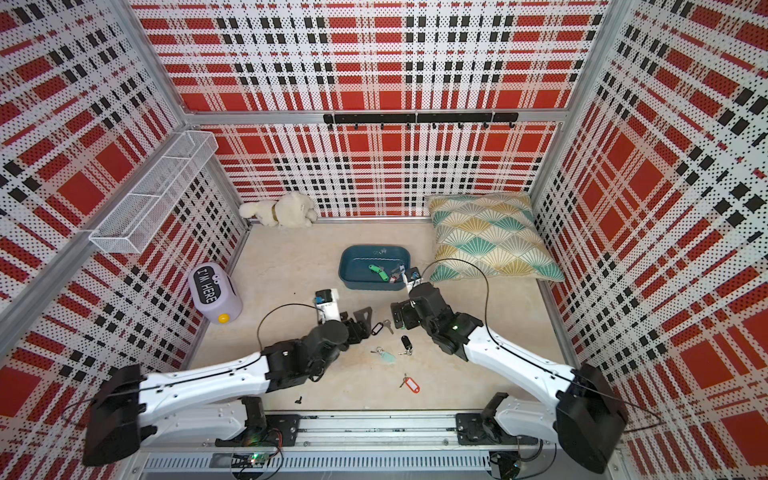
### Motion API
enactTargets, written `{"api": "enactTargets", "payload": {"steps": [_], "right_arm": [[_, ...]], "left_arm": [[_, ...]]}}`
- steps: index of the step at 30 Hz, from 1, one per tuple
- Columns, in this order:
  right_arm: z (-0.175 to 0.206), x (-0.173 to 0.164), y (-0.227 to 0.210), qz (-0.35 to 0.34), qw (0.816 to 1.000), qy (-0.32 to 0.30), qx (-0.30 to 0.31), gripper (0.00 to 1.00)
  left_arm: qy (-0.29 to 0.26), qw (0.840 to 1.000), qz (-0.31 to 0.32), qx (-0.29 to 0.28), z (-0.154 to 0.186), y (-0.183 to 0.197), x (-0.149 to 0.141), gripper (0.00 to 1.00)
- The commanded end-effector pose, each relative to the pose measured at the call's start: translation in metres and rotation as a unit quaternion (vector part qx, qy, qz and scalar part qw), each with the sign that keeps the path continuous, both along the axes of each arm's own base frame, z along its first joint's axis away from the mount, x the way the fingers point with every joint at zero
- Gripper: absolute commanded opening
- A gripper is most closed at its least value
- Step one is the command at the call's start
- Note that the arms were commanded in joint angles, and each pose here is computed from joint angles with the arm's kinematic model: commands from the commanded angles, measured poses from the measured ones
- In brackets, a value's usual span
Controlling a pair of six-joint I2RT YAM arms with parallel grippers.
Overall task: Take the keys out of the storage box
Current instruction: Place the key at the center of the board, then adjust the storage box at the center of the board.
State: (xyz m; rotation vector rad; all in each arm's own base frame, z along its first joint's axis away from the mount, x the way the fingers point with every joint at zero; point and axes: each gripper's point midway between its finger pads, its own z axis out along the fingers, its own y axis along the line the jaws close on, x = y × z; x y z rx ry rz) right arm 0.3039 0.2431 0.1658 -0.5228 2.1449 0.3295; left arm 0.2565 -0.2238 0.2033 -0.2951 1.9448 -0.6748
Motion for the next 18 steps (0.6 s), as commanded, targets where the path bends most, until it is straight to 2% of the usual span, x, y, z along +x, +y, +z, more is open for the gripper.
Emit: {"api": "enactTargets", "payload": {"steps": [1,4,7,12,18], "right_arm": [[0.001,0.02,0.048,0.121,0.992,-0.019,-0.001,1.0],[-0.021,0.042,0.073,0.177,0.984,0.004,-0.027,0.95],[-0.042,0.067,0.085,0.215,0.976,0.034,-0.027,0.92],[-0.054,0.107,0.1,0.257,0.964,0.061,-0.008,0.89],[-0.078,0.111,0.115,0.316,0.944,0.098,-0.018,0.8]], "left_arm": [[-0.047,0.998,-0.003,-0.052,0.023,0.03,0.011,0.91],[-0.071,0.993,0.014,-0.096,0.037,0.063,0.018,0.93],[-0.067,0.993,0.037,-0.091,0.034,0.088,0.023,0.93],[-0.054,0.994,0.056,-0.08,0.022,0.11,0.028,0.93],[-0.048,0.994,0.062,-0.074,0.015,0.124,0.031,0.93]]}}
